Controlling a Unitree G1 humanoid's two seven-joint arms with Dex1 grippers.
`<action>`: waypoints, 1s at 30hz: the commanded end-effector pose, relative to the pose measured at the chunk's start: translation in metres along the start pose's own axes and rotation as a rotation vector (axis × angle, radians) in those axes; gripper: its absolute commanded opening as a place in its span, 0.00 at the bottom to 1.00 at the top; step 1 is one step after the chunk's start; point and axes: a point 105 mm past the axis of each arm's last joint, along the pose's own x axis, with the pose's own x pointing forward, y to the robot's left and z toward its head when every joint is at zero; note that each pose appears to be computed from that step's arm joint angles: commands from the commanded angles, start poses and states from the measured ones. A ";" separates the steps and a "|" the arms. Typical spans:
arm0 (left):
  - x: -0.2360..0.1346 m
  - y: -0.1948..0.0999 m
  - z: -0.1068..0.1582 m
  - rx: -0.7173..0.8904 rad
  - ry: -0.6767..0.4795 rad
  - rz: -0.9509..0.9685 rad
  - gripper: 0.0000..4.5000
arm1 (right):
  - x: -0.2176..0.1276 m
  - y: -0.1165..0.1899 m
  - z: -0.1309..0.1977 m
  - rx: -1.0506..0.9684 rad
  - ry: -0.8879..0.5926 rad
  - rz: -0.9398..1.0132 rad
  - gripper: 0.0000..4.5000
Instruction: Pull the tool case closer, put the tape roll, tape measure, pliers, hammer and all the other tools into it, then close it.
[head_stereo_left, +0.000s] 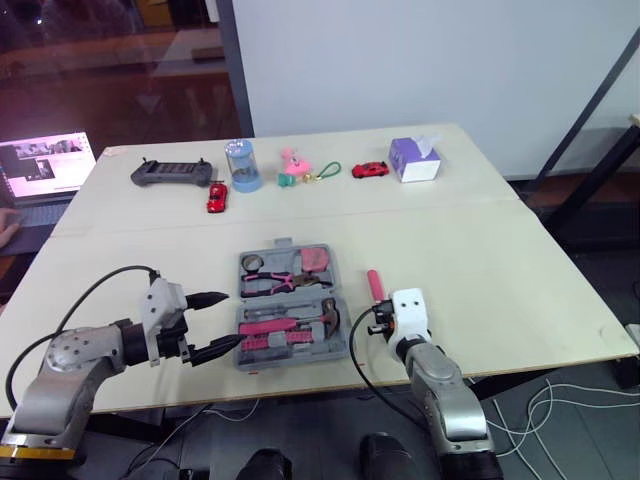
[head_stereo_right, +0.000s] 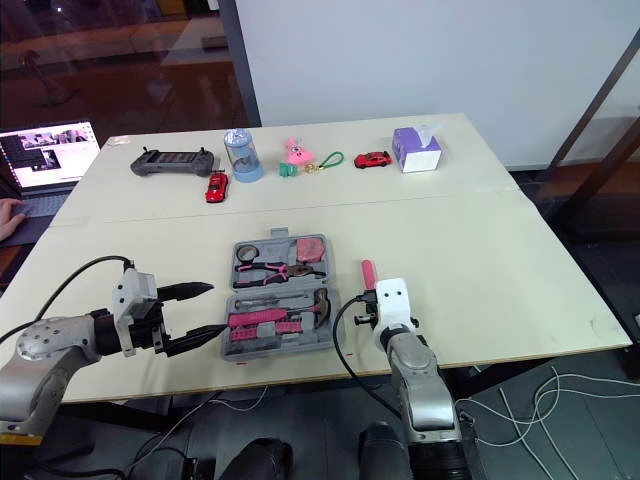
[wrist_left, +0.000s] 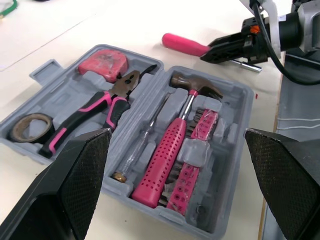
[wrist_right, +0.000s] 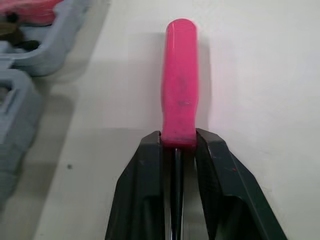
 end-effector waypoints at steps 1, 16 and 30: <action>-0.004 0.002 0.009 0.027 -0.023 0.011 1.00 | 0.001 0.004 0.013 -0.038 -0.054 0.023 0.08; -0.026 0.005 -0.002 0.019 0.045 0.002 1.00 | -0.045 0.038 0.119 -0.492 -0.219 0.576 0.08; -0.062 -0.003 -0.016 0.062 0.108 -0.071 1.00 | -0.054 0.123 0.114 -0.921 0.171 1.045 0.08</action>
